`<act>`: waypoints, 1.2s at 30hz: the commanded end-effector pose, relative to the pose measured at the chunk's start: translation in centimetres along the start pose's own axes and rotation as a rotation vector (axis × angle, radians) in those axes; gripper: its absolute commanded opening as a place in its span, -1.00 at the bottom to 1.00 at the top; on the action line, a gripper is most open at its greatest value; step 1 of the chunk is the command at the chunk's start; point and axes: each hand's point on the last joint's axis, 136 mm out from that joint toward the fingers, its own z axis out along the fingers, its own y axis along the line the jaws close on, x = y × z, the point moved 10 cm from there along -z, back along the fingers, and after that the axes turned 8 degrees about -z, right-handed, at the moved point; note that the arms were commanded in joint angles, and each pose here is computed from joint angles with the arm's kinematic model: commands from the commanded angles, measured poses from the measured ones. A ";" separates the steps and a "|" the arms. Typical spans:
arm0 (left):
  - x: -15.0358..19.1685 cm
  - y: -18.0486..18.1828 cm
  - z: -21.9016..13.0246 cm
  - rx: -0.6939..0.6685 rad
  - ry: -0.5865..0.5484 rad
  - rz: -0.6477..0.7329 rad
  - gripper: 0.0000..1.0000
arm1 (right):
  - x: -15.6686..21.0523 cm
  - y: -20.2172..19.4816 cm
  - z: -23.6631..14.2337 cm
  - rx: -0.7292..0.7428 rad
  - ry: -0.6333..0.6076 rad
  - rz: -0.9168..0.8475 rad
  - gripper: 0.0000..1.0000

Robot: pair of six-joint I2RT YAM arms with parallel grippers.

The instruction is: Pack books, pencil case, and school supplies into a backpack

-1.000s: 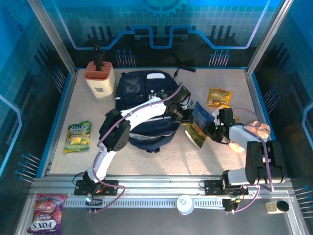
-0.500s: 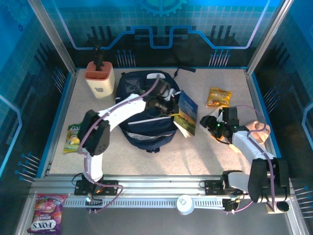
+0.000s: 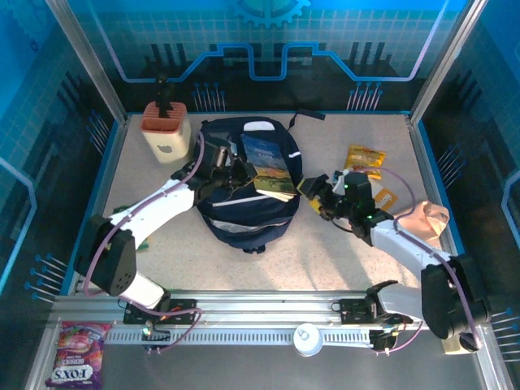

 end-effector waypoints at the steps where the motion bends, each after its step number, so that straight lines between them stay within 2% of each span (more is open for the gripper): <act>1: -1.1 -2.2 -2.4 0.161 -0.175 -0.056 -1.00 | 0.1 2.5 1.8 -0.119 -0.051 0.090 0.72; 10: -1.3 -1.4 -2.1 0.186 -0.225 -0.159 -1.00 | 0.9 5.3 6.6 -0.284 -0.073 0.197 0.78; 21: -1.2 -1.2 -1.4 0.173 -0.203 -0.204 -1.00 | 1.2 5.6 10.4 -0.355 -0.090 0.297 0.76; 25: -1.2 -1.2 -1.3 0.177 -0.201 -0.209 -1.00 | 1.0 5.4 11.4 -0.365 -0.092 0.319 0.59; 30: -1.1 -0.9 -1.4 0.160 -0.201 -0.207 -1.00 | 0.7 4.7 10.8 -0.351 -0.131 0.302 0.34; 36: -0.9 -0.7 -1.4 0.149 -0.191 -0.186 -1.00 | 0.0 3.8 9.6 -0.329 -0.162 0.282 -0.12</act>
